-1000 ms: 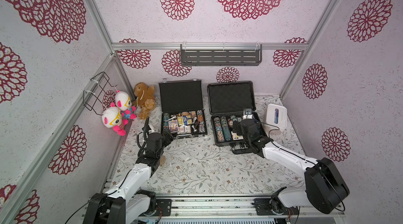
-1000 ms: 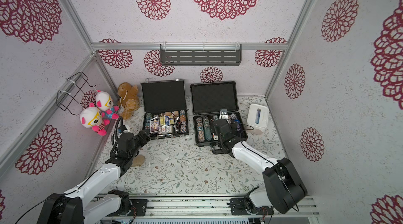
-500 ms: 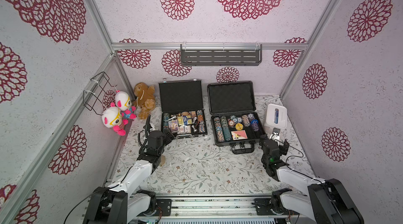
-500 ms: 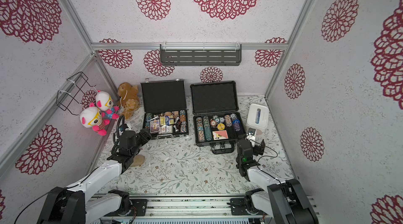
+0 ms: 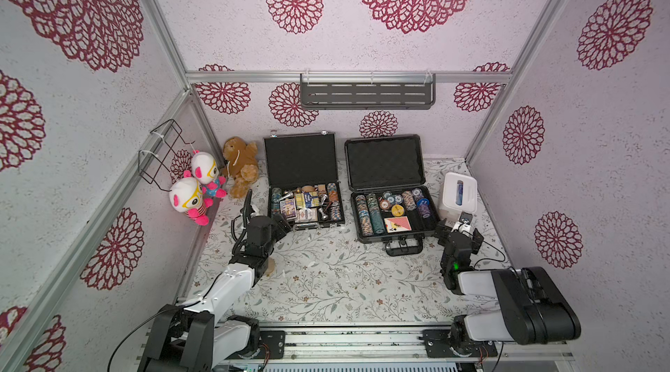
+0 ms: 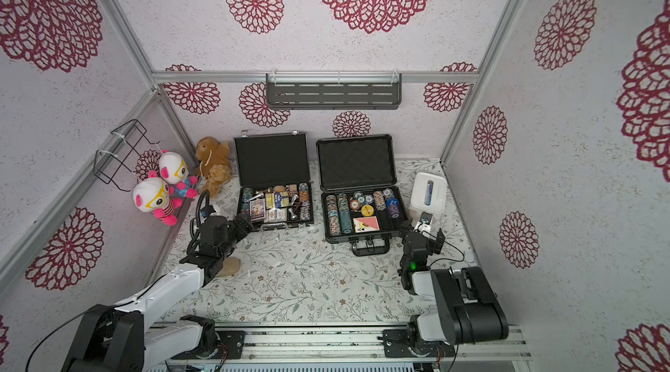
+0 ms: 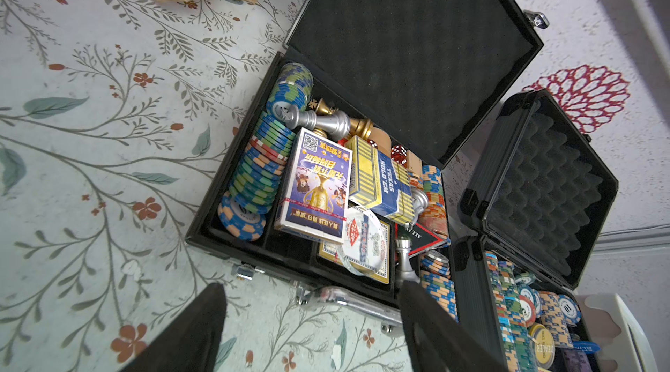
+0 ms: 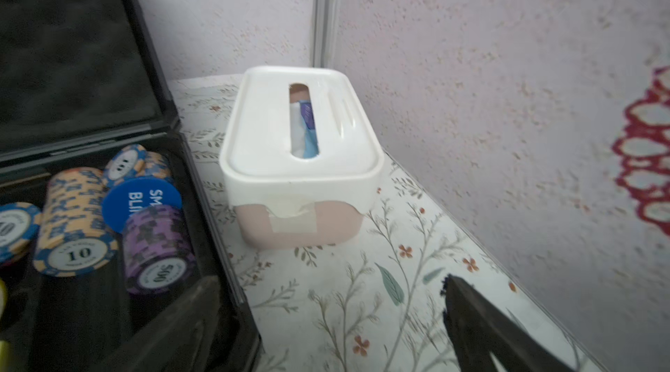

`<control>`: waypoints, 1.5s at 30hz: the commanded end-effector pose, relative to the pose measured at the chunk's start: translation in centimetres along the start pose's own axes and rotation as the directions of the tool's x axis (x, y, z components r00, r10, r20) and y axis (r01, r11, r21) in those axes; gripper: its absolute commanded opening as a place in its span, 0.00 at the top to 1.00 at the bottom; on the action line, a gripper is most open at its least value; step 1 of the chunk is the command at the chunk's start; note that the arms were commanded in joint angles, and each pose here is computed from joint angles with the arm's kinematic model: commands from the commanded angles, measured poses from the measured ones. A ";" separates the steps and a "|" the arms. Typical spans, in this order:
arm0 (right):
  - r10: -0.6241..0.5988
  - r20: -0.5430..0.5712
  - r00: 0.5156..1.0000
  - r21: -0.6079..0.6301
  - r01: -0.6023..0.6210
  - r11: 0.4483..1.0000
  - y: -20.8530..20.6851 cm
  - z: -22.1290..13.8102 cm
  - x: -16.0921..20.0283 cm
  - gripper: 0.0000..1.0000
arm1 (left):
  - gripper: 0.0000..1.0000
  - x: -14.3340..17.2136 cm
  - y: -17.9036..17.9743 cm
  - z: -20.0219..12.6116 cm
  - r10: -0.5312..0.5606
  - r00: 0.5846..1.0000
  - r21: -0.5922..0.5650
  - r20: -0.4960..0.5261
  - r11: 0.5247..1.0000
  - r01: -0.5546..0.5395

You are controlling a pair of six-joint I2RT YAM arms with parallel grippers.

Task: Open the poker set cases
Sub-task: Reset both arms

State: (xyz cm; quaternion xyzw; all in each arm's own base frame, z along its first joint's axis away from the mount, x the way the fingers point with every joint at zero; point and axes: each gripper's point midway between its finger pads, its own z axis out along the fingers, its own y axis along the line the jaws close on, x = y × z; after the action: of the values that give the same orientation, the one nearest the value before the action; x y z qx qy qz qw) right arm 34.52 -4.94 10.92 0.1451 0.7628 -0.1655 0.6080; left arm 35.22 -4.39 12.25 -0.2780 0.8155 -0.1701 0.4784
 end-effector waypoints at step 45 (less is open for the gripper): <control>-0.011 0.072 0.997 -0.177 0.023 0.984 3.0 0.8 -1.3 0.01 | 0.03 -8.2 1.6 -5.7 0.494 0.800 -0.322 0.342 0.861 -0.393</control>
State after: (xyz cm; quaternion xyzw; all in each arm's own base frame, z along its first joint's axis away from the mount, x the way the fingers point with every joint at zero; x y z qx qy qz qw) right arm 36.10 -2.48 10.05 0.0742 0.7705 -0.1092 0.6236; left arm 32.11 1.98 18.03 -0.1771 0.7670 0.0909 0.6100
